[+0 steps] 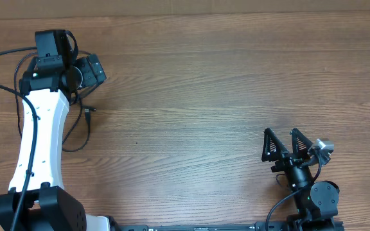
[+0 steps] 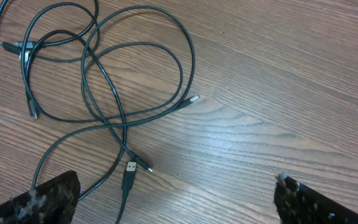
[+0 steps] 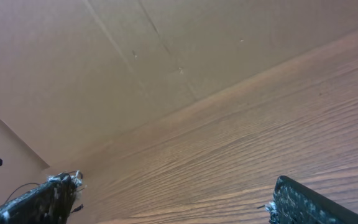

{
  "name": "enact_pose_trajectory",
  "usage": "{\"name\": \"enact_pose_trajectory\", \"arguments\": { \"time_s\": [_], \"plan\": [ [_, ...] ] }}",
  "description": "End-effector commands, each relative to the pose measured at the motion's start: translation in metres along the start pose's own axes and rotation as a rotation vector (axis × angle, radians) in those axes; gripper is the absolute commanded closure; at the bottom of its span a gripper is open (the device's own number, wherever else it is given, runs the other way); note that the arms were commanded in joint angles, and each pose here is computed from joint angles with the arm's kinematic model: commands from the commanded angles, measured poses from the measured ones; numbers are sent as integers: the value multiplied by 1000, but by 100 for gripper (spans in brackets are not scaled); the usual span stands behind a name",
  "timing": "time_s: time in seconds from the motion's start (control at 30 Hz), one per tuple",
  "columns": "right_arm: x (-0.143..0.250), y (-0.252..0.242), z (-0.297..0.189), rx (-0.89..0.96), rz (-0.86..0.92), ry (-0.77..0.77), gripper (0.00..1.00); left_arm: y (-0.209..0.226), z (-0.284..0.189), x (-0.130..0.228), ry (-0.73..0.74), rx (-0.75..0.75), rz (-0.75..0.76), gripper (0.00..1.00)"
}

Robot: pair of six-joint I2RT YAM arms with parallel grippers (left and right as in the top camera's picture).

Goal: Untangle cables

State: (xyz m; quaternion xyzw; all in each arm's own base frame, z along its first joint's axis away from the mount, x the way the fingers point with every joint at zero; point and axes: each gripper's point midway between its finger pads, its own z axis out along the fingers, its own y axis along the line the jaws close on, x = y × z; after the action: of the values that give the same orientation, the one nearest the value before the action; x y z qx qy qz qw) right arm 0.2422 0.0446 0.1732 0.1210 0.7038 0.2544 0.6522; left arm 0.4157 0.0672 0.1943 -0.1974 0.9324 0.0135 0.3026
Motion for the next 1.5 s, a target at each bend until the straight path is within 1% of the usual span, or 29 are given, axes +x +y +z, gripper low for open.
{"name": "enact_pose_trajectory", "arguments": {
  "time_s": [0.0,0.17,0.23,0.3,0.47,0.5,0.63,0.8,1.47],
  "plan": [
    [2,-3,0,7,-1,-4,0,0,-4,-4,-12,11,-12,1],
    [1,-4,0,16,-1,-8,0,0,-4,-4,-12,11,-12,0],
    [-3,-12,0,58,-20,-31,0,0,-4,-4,-12,11,-12,1],
    [-5,-14,0,73,-122,-37,0,0,-4,-4,-12,11,-12,0],
    [-4,-12,0,69,-481,-20,0,0,-4,-4,-12,11,-12,0],
    [-4,-12,0,69,-520,-18,0,0,-4,-4,-12,11,-12,0],
    [-3,-12,0,66,-586,-12,0,0,-4,-4,-12,11,-12,1],
    [-2,-11,0,60,-629,-9,0,-1,-4,-4,-12,11,-11,0],
    [-1,-9,0,46,-621,-6,0,0,-4,-4,-12,11,-12,0]
  ]
}}
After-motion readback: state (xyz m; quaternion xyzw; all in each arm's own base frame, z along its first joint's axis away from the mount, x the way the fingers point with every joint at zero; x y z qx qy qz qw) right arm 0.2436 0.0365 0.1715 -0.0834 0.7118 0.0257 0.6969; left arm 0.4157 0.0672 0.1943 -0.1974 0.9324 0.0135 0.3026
